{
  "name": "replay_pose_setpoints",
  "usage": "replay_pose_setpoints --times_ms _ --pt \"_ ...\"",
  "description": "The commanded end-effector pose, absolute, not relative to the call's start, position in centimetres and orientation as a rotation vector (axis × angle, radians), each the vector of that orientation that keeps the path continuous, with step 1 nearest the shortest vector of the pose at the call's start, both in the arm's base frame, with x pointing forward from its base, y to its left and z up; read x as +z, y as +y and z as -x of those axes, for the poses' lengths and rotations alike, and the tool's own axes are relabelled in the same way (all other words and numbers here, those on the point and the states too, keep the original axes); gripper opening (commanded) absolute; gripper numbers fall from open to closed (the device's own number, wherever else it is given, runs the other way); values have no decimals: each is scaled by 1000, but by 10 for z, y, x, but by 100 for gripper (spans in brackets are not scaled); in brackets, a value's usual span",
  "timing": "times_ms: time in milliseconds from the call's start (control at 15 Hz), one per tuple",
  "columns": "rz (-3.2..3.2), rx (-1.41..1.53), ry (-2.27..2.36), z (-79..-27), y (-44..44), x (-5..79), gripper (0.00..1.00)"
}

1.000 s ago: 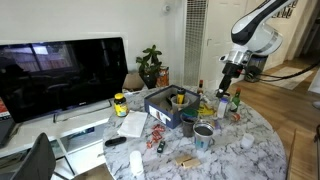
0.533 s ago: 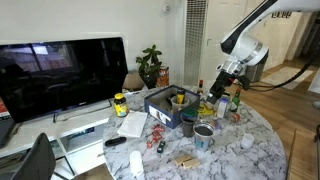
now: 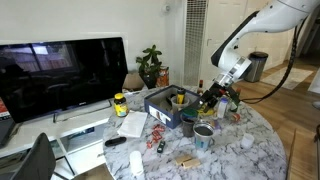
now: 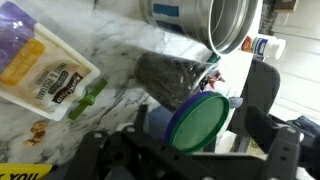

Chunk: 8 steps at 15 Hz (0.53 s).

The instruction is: Put the blue and green lids on the table, remove the large clear cup from the box and put it on the table, place the silver cup and small clear cup in the box

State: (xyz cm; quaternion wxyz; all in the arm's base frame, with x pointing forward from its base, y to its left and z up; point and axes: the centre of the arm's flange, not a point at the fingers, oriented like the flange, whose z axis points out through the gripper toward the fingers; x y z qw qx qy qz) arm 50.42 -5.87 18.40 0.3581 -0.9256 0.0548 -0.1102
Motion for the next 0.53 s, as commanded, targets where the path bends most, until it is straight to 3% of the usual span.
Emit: replay_pose_setpoints --times_ms 0,133,267,467 --pt "2270 -307 224 -523 -66 152 87" --pt "2213 -317 274 -528 -69 144 79" --pt "2161 -319 317 -532 -71 138 89" --pt "2093 -317 370 -535 -75 131 87"
